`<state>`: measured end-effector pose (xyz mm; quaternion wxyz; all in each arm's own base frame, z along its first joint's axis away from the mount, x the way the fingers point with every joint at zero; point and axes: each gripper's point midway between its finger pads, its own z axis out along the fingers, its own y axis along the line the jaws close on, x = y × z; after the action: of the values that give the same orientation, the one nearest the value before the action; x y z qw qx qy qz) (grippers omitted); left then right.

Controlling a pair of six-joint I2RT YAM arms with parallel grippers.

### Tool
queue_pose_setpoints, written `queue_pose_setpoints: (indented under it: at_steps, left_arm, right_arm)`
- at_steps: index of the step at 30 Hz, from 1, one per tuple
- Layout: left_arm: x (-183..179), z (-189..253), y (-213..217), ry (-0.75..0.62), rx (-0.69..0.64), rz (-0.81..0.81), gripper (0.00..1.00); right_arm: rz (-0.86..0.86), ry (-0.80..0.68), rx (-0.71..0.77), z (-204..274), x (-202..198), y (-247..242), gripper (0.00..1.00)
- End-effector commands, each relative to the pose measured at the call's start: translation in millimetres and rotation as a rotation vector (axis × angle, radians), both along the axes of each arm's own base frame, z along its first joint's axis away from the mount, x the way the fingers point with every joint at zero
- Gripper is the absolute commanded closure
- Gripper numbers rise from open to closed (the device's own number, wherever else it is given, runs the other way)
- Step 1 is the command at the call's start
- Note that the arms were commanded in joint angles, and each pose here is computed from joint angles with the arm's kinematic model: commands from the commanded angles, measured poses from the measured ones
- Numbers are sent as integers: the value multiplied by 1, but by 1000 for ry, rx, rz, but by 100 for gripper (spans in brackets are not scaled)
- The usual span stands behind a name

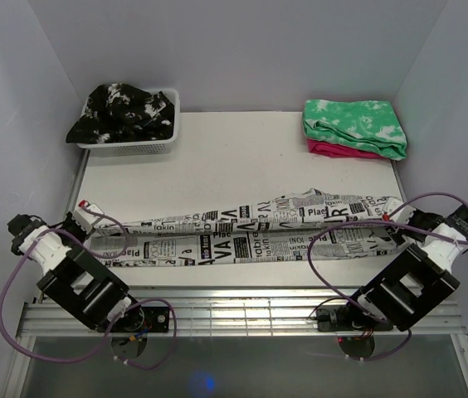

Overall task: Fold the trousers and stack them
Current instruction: Fold the trousers

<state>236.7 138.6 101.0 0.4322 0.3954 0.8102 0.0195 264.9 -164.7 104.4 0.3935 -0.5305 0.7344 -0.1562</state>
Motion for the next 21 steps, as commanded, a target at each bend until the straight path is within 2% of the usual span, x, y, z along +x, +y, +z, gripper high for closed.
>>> queue_pose_setpoints:
  at_steps: [1, 4, 11, 12, 13, 14, 15, 17, 21]
  left_arm:
    - [-1, 4, 21, -18, 38, 1, 100]
    - [-14, -16, 16, 22, 18, -10, 100]
    - [-55, -65, -4, 114, 77, -79, 100]
    - [-61, -72, -2, 150, 98, -88, 94]
    - [-64, -73, -2, 166, 100, -84, 80]
    - [-68, -73, 2, 173, 100, -65, 68]
    - [-70, -66, 4, 177, 87, -56, 59]
    - [-73, -52, 10, 147, 77, -46, 35]
    - [-87, -17, -2, 180, -39, -76, 23]
  right_arm:
    - [-41, 0, -53, 11, -4, -27, 92]
    - [-16, 22, -81, -2, -14, -23, 92]
    - [81, 115, -151, -54, -49, 0, 92]
    - [93, 134, -157, -60, -53, 3, 92]
    - [95, 149, -163, -64, -57, 4, 87]
    - [88, 174, -169, -69, -62, 4, 66]
    - [71, 179, -167, -68, -63, 2, 53]
    - [35, 161, -151, -59, -60, -4, 36]
    - [5, 137, -111, -30, -50, -12, 35]
